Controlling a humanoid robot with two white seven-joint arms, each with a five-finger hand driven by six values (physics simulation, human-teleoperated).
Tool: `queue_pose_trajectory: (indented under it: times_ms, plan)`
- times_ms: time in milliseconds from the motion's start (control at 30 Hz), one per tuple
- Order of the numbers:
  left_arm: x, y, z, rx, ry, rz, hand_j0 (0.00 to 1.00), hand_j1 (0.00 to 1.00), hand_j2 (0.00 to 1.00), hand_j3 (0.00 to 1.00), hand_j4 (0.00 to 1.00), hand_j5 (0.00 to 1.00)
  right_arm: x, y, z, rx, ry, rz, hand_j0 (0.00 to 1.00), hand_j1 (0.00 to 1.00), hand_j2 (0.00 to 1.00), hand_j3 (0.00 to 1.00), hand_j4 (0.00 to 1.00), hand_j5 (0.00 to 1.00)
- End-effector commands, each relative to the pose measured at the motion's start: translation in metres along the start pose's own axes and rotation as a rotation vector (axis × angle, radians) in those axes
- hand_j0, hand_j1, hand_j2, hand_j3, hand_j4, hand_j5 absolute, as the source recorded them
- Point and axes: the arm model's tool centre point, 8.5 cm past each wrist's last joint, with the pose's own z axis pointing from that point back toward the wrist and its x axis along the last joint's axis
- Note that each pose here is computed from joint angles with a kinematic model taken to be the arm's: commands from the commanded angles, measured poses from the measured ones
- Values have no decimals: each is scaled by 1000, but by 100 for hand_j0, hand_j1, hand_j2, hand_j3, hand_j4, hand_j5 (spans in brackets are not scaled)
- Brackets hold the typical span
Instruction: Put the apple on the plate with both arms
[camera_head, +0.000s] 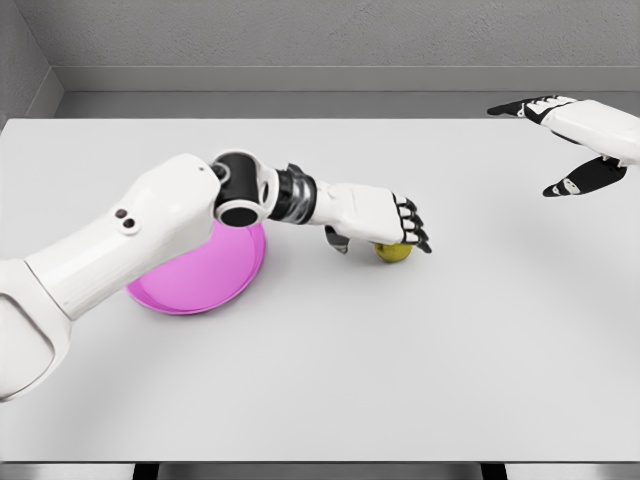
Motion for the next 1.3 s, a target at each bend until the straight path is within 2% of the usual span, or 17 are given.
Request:
queue_pose_trajectory:
  times_ms: [0,67,233,333,700,1033,1167,1233,1267]
  plan:
    - [5,2,-6,2,-16,0,100,100,100,100,100,100,2,-1,0,-2,-6,1,100,100,100,100,100,100]
    - [12,4,-14,1,-37,-7,100,100,100,100,100,100,4,-2,0,-4,-10,4,100,100,100,100,100,100]
    - [11,4,-13,-1,-37,-5,100,100,100,100,100,100,6,-1,0,-2,-14,8,100,100,100,100,100,100]
    - [10,4,-13,-4,-32,-7,84,84,84,84,84,84,6,-2,0,-4,-16,8,100,100,100,100,100,100]
    - [-3,-8,-11,-48,13,-5,88,88,88,88,88,88,5,0,0,0,-15,7,100,100,100,100,100,100]
    - [-2,0,-22,-25,9,7,90,90,90,90,90,90,8,-1,0,0,-21,12,100,100,100,100,100,100]
    - [-3,3,-22,-28,10,3,82,82,82,82,82,82,8,-1,0,0,-22,11,100,100,100,100,100,100]
    - [-2,3,-23,-75,7,-2,72,72,72,72,72,72,8,-1,0,0,-21,12,100,100,100,100,100,100]
    - [-1,4,-24,-90,3,-2,72,72,72,72,72,72,8,-1,0,0,-19,11,100,100,100,100,100,100]
